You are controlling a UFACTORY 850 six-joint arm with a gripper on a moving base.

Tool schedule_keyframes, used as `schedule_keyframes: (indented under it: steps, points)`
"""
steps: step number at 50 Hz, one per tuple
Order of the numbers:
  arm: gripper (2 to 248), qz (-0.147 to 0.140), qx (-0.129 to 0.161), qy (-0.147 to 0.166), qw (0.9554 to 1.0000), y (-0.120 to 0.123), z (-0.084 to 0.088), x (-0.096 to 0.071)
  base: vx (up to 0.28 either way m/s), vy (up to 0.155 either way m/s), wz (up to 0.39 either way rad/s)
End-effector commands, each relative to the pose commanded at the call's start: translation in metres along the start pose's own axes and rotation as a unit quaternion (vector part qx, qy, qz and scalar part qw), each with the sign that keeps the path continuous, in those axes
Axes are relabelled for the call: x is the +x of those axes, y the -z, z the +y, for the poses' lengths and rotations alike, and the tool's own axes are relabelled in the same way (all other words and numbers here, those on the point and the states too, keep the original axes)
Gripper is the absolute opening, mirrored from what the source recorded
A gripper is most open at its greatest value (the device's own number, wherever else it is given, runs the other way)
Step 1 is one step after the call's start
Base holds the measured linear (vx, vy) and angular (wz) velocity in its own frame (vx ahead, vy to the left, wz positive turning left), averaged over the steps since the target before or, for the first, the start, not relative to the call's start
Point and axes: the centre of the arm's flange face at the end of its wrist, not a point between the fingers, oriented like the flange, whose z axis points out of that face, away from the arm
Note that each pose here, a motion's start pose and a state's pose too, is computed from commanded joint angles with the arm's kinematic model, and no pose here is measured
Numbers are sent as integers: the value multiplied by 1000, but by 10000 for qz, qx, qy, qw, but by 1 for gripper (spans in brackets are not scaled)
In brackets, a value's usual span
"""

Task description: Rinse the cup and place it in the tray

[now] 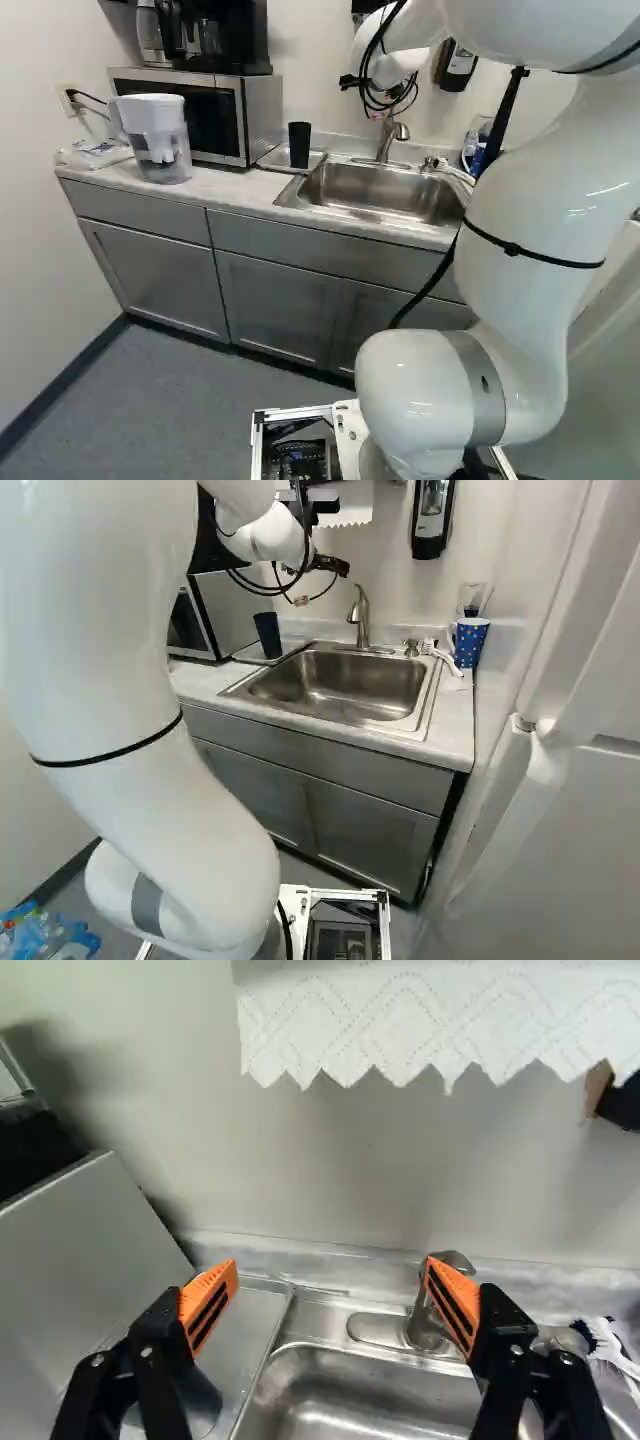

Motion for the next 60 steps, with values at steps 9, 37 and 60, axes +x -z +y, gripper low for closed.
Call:
schedule_keyframes:
  steps: [9, 37, 60]
  points:
    - [247, -157, -33, -6, 9999, 18, 3, -7, 0, 0, 0]
    - [247, -1066, -116, -7, 9942, 30, 4, -26, 0, 0, 0]
    - [247, -1858, -141, 16, 9825, 38, 0, -41, 0, 0, 0]
